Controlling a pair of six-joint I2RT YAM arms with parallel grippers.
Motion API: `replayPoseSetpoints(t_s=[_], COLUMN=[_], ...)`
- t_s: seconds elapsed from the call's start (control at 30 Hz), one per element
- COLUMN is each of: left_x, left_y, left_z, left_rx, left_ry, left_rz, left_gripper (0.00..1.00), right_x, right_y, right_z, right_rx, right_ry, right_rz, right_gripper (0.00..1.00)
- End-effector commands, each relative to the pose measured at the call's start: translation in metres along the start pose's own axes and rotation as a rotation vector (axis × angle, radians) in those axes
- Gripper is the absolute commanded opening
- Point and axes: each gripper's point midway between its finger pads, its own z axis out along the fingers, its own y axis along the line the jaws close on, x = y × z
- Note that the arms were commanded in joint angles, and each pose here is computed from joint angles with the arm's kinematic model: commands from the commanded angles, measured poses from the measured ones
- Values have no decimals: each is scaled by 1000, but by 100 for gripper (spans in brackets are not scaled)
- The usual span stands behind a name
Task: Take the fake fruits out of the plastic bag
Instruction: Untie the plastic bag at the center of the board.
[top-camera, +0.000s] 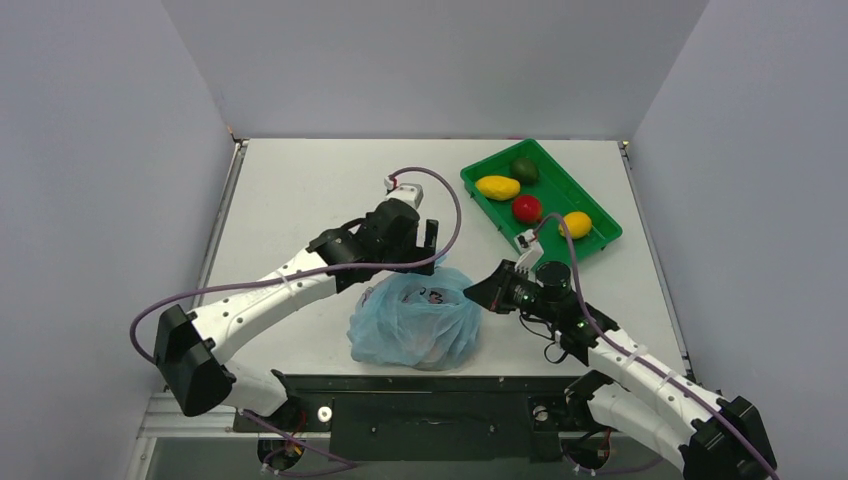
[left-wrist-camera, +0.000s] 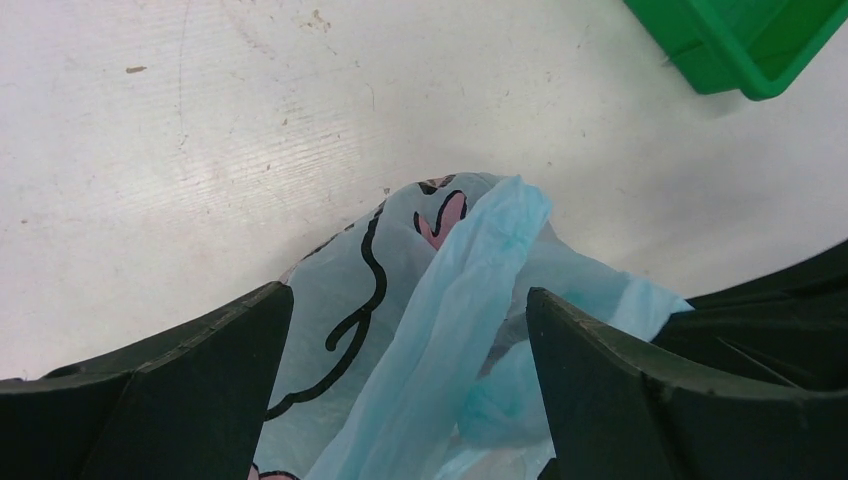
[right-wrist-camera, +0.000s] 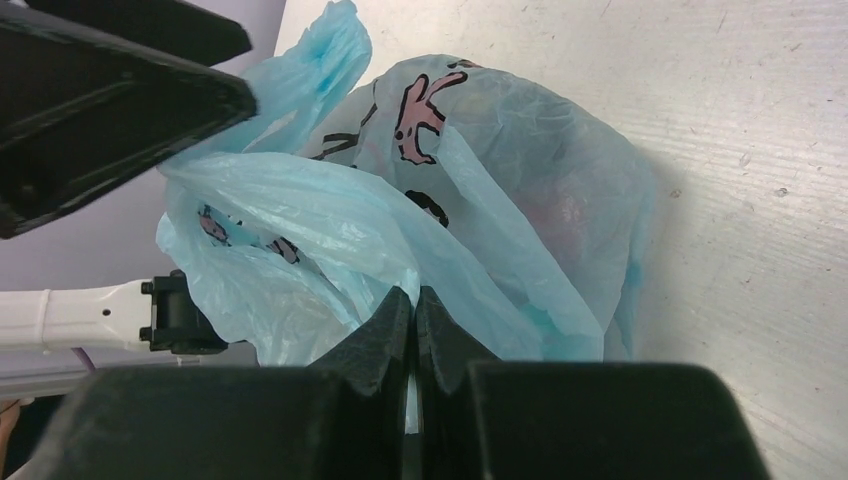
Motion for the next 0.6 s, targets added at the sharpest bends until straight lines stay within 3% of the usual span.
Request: replayPoseSetpoints(t_s=[0.0, 0.2, 0.33, 0.43, 0.47, 0.5, 0.57], left_x=[-23, 0, 4, 3, 2, 1, -1], left_y=[-18, -40, -41, -36, -33, -30, -22], left_z=[6, 26, 22, 15, 10, 8, 0], left_rx=[63, 181, 207, 201, 202, 187, 172], left_ry=[-41, 26, 16, -6, -16, -27, -55], left_rz=[-13, -54, -72, -78, -84, -89, -111], left_gripper=[85, 81, 67, 45, 42, 31, 19], right_x=[-11, -7, -6, -3, -4, -2, -4], right_y=[12, 7, 5, -1, -4, -5, -7], right_z=[-5, -7, -7, -9, -10, -11, -16], right_rx=[-33, -18, -8, 30, 48, 65, 110], right_ry=[-37, -26, -23, 1, -3, 11, 4], right_rz=[-39, -57, -71, -99, -121, -134, -183], right_gripper=[0, 0, 0, 0, 0, 0, 7])
